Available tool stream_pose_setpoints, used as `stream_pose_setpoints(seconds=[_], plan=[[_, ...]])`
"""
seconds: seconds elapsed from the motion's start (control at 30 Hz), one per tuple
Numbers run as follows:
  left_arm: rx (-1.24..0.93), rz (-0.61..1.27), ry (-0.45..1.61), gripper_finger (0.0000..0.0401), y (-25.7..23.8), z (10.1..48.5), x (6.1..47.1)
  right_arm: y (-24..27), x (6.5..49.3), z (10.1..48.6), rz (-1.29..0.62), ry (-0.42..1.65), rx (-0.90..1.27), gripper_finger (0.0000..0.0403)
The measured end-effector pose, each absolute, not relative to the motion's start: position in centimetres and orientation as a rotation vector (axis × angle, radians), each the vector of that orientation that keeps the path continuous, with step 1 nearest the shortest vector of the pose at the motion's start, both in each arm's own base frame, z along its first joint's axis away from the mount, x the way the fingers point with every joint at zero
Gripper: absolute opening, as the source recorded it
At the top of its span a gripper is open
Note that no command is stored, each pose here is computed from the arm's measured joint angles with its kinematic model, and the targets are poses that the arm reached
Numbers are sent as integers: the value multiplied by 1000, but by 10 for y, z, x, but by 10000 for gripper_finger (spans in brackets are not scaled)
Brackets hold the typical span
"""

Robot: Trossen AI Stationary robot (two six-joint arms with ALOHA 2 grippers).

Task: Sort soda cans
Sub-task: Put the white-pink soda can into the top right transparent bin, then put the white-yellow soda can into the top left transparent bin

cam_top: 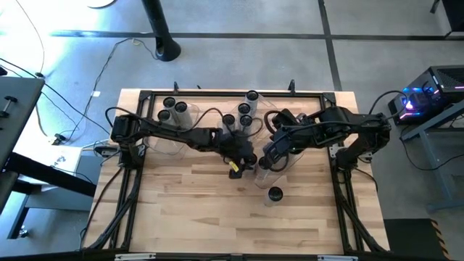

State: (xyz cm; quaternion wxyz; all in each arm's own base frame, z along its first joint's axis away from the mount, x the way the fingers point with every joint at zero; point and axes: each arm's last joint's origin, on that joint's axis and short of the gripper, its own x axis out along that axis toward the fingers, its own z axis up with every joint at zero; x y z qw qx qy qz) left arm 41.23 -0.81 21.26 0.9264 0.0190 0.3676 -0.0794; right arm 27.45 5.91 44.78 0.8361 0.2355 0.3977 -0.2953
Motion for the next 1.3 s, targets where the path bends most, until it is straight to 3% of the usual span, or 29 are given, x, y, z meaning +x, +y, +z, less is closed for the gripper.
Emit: stream_pose_setpoints(seconds=[0.43, 0.6, 0.67, 0.9, 1.3], plan=[[68, -163, 742, 240, -27, 214, 412, 59, 275, 448, -623, 844, 500, 0], [62, -165, 762, 366, -28, 212, 410, 59, 275, 448, -620, 846, 502, 0], [57, -163, 769, 384, -28, 212, 409, 59, 275, 448, -620, 846, 502, 0], [13, -171, 781, 368, -28, 216, 406, 59, 275, 448, -609, 851, 484, 0], [49, -177, 624, 372, -17, 281, 379, 59, 275, 448, -598, 859, 463, 0]])
